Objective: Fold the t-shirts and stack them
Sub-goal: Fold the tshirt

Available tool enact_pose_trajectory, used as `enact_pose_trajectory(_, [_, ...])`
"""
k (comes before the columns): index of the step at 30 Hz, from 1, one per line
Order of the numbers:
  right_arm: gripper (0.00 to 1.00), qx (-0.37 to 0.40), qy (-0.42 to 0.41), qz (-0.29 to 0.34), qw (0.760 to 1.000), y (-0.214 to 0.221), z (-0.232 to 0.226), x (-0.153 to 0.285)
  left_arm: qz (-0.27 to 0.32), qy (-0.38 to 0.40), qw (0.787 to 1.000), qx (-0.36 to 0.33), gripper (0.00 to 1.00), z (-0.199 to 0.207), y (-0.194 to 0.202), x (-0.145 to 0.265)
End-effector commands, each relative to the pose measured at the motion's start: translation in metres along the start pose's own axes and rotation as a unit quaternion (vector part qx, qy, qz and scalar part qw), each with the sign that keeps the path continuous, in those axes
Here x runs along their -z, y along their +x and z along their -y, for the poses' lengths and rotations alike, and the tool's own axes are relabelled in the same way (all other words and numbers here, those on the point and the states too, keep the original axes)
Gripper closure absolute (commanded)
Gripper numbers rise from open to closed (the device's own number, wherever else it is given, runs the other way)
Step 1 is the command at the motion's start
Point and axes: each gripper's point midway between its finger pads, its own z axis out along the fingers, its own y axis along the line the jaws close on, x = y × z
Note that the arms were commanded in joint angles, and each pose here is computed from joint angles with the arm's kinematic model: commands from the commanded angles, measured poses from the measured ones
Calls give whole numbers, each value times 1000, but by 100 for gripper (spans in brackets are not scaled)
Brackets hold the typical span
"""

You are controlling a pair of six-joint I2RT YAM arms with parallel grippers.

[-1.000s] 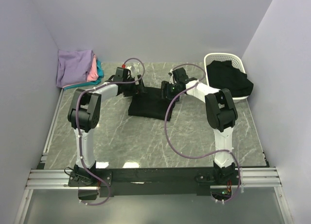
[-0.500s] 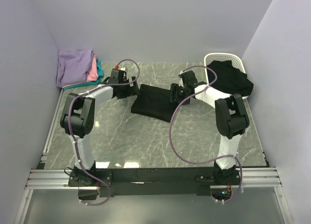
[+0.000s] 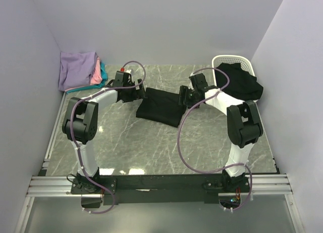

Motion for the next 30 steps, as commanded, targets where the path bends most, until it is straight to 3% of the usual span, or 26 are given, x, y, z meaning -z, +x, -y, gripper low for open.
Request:
enact_pose_trajectory(1, [25,-14,-18,1,1000,-1,0,-17,13,21,1000,-7,0,14,-13,0])
enact_pose_trajectory(12, [26,-34,-48,-19,998,8,-5,-41,12,11,1000,-10,1,11,-13,1])
enact_pose_trajectory(17, [30,-42,-100,-33,994,13,-19,-51,13,9,1000,-12,1,10,-13,2])
enact_pose_trajectory(19, [38,-47,-116,-45,991,17,-24,-56,11,10,1000,-12,1,10,-13,2])
enact_pose_trajectory(20, [52,-52,-127,-46,989,18,-27,-57,10,9,1000,-13,0,10,-12,1])
enact_pose_trajectory(22, [68,-59,-138,-49,987,21,-27,-60,7,11,1000,-12,1,10,-11,0])
enact_pose_trajectory(23, [88,-64,-144,-52,986,21,-27,-60,7,10,1000,-12,1,10,-10,0])
enact_pose_trajectory(25, [100,-63,-147,-53,986,22,-26,-62,5,13,1000,-12,0,11,-10,0])
enact_pose_trajectory(28, [100,-54,-144,-46,987,17,-19,-59,3,18,1000,-10,1,12,-8,-1])
enact_pose_trajectory(29, [96,-44,-144,-42,988,14,-19,-57,4,20,1000,-10,1,13,-8,-1])
enact_pose_trajectory(30, [84,-36,-149,-31,988,7,-21,-49,4,20,1000,-11,1,12,-8,-1])
